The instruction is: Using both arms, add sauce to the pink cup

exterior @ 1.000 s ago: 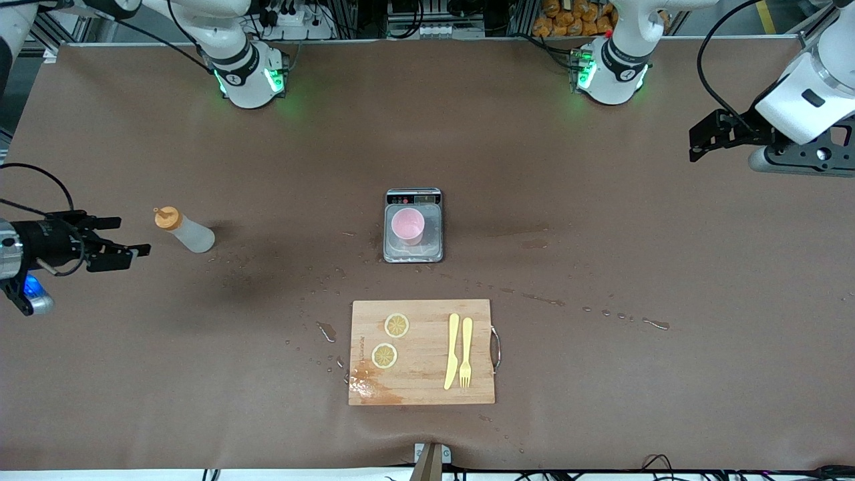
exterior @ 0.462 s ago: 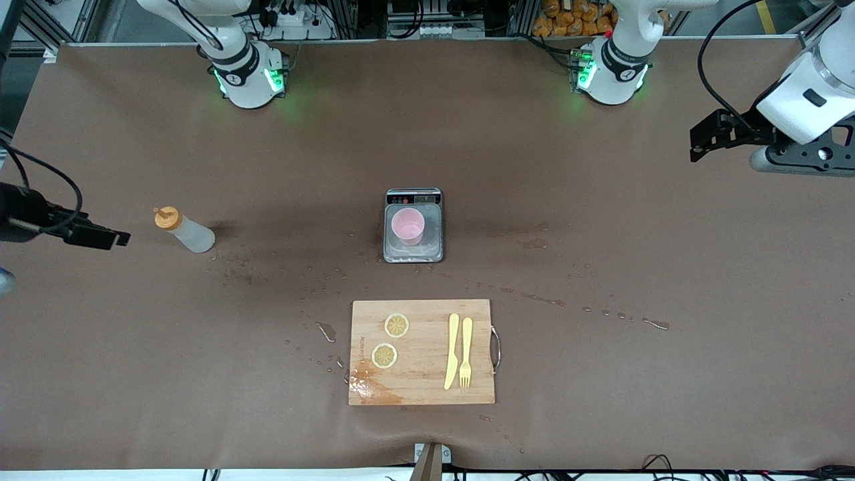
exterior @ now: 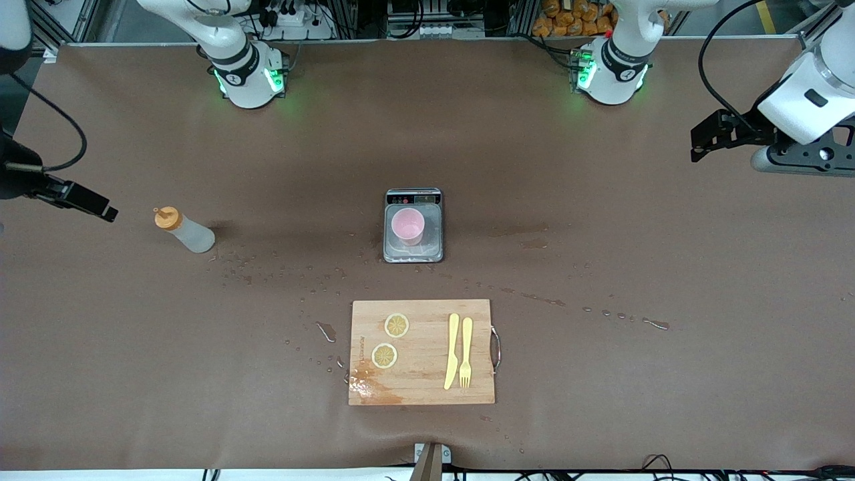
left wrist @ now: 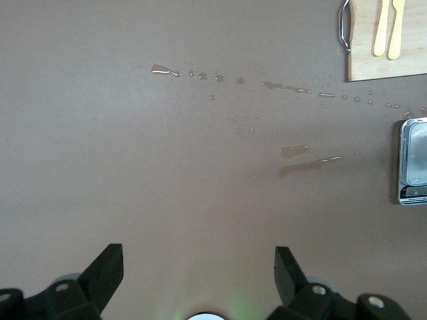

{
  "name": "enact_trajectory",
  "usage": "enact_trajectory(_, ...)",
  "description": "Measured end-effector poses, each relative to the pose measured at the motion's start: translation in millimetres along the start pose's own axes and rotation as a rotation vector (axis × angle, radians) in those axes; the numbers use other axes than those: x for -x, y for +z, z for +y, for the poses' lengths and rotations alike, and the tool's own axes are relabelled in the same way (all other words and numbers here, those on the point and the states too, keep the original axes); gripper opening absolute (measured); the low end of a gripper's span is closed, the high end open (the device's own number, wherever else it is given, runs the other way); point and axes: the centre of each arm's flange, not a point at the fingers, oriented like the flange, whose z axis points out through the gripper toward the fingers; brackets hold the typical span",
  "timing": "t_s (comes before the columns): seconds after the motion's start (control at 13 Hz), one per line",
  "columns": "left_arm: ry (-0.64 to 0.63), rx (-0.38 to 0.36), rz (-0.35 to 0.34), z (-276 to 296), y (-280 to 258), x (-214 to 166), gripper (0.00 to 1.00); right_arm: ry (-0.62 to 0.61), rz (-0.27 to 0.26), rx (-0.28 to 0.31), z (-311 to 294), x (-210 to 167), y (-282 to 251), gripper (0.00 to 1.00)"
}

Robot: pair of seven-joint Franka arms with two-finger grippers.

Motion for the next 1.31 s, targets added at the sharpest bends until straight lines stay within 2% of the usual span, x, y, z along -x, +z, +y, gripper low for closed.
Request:
enact_trajectory(0.15, 0.0, 0.0, 0.0, 0, 0, 0, 1.0, -0.094, 0.053, 0.006, 4, -3, -5, 1.0)
enact_trajectory(0.31, 0.0, 0.0, 0.0, 0, 0, 0, 1.0, -0.143, 0.074, 0.008, 20, -9, -3, 1.0)
enact_trajectory(1.31, 0.025, 0.0, 0.001, 0, -1, 0, 1.0, -0.195, 0.089, 0.017, 21, -11, -1, 1.0)
